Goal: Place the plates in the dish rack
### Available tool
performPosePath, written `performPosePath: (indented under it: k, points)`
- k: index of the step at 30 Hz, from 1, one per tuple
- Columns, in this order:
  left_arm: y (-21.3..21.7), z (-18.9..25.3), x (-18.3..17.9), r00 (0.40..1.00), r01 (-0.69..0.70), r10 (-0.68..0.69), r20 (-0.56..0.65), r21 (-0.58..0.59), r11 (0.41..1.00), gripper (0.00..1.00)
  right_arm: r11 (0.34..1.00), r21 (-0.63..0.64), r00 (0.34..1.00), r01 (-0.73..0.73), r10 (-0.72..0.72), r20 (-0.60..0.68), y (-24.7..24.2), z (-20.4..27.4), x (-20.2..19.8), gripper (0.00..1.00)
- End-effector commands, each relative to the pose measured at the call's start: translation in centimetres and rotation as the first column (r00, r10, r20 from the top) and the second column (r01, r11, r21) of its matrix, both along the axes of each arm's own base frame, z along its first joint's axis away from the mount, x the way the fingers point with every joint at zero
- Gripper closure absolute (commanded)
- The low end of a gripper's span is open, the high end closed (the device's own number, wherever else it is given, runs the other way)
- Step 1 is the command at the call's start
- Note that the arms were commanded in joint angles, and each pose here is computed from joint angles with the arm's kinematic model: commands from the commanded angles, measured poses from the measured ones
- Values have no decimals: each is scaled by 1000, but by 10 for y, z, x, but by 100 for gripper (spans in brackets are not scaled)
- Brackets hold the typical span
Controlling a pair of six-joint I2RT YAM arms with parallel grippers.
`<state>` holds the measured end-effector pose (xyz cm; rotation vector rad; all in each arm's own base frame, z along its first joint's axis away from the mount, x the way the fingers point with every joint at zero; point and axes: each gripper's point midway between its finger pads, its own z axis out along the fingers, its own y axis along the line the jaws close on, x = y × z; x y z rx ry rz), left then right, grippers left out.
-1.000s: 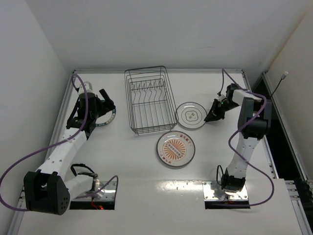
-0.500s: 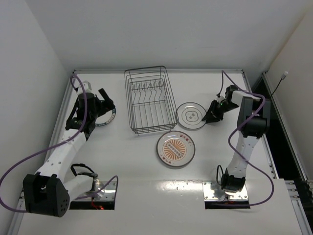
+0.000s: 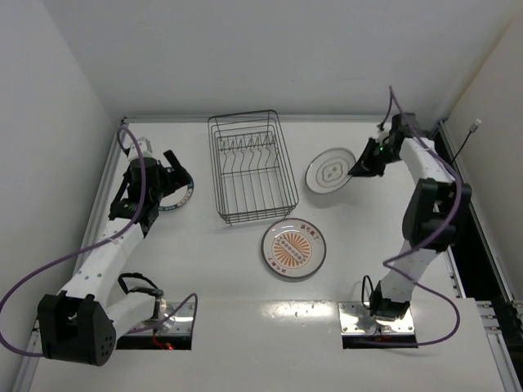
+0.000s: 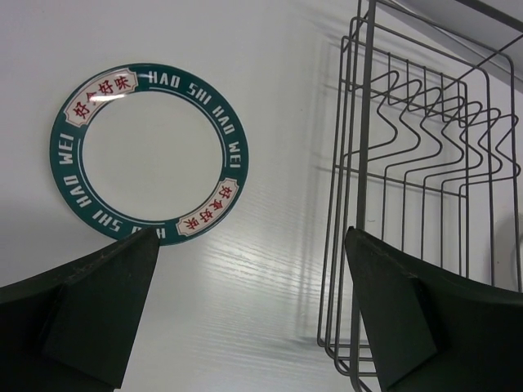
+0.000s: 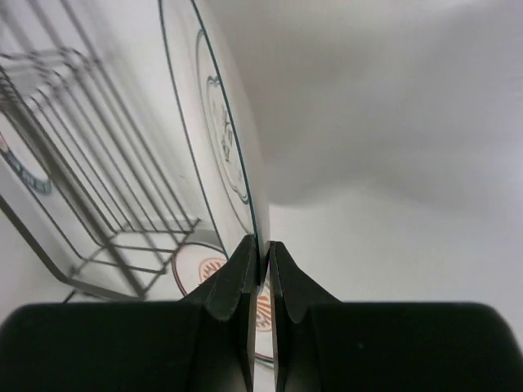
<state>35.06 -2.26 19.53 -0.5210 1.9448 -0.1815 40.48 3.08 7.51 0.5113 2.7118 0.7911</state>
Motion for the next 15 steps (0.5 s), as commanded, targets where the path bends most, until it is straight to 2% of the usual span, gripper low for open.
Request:
performPosePath:
  k: [1, 3, 6, 10, 11, 13, 15]
  points:
    - [3, 12, 1, 999, -20, 20, 46, 10, 1000, 3, 982, -112, 929, 150, -101, 357, -11, 139, 37, 100]
    - [5, 7, -1, 999, -30, 29, 34, 16, 999, 3, 961, -184, 891, 205, -106, 442, -15, 181, 51, 100]
    - [8, 0, -1, 998, -53, 53, 19, 18, 998, 3, 929, -282, 846, 239, -57, 529, -1, 218, 70, 100]
    - [8, -3, 0, 999, -53, 53, 10, 19, 998, 3, 894, -392, 844, 216, 32, 536, 47, 212, 101, 100]
    - [10, -3, 0, 998, -62, 61, 11, 23, 998, 3, 892, -397, 825, 215, 51, 562, 57, 224, 109, 100]
    - [10, -3, 0, 998, -62, 61, 11, 23, 998, 3, 879, -445, 855, 173, 90, 510, 82, 197, 120, 100]
    - [12, -2, 2, 997, -73, 72, 10, 29, 997, 3, 863, -468, 847, 189, 99, 523, 93, 196, 127, 100]
